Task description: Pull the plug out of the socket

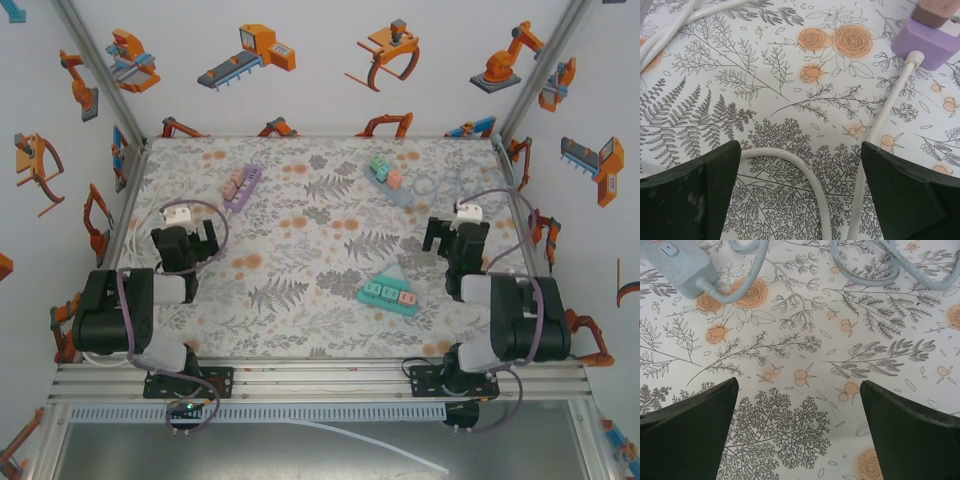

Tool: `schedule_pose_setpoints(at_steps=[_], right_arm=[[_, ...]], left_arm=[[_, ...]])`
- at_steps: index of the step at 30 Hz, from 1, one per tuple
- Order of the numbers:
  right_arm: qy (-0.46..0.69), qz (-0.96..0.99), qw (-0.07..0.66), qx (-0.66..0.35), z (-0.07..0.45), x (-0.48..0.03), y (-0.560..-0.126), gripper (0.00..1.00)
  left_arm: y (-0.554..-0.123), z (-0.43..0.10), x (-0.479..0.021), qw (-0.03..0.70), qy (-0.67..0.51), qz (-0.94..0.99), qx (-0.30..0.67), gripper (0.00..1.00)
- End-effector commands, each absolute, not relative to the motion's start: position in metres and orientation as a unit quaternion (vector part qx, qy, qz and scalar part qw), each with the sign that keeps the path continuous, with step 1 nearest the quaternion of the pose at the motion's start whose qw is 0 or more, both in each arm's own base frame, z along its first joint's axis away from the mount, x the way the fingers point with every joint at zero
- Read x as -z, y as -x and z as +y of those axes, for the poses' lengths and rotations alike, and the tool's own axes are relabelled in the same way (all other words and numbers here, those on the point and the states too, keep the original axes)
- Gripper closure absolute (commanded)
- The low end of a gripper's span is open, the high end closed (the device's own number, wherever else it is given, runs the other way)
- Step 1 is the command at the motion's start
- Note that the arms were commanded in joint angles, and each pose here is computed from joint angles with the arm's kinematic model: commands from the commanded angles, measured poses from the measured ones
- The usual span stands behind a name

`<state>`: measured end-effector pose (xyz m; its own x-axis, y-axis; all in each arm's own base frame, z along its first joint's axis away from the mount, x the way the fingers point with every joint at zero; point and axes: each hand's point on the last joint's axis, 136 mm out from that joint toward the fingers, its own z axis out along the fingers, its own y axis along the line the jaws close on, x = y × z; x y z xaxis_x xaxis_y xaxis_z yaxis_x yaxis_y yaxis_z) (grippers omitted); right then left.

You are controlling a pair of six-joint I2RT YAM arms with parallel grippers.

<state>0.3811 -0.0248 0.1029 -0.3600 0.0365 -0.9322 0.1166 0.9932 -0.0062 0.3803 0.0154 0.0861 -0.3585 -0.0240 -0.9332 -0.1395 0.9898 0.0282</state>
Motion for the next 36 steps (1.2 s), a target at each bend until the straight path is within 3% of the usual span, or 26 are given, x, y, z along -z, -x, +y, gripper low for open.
schedule_pose_setpoints(at_steps=[1,5,8,11,15,19,25,36], right_arm=[[-0.114,0.794,0.595,0.05,-0.043,-0.155,-0.365,0.01],[-0.218,0.796,0.564,-0.027,-0.04,-0.195,-0.33,0.07],[-0.249,0.826,0.494,-0.105,-0.017,-0.199,-0.305,0.12],[-0.229,0.875,0.391,-0.172,0.017,-0.187,-0.284,0.12],[-0.196,0.915,0.265,-0.233,0.054,-0.169,-0.265,0.12],[-0.221,0.918,0.257,-0.206,0.05,-0.15,-0.259,0.11],[-0.257,0.918,0.255,-0.162,0.032,-0.121,-0.237,0.1],[-0.218,0.917,0.208,-0.261,0.07,-0.082,-0.224,0.29]], left_arm=[[-0.371,0.018,-0.123,0.608,0.065,0.789,-0.055,0.03],[-0.35,0.016,-0.169,0.598,0.116,0.792,-0.046,0.03],[-0.336,-0.005,-0.204,0.568,0.175,0.803,0.044,0.03],[-0.328,-0.056,-0.224,0.505,0.174,0.829,0.169,0.02],[-0.322,-0.149,-0.228,0.413,0.075,0.867,0.269,0.02],[-0.307,-0.262,-0.218,0.315,-0.064,0.881,0.346,0.03],[-0.293,-0.384,-0.172,0.264,-0.186,0.879,0.35,0.06],[-0.281,-0.468,-0.116,0.193,-0.254,0.872,0.37,0.15]])
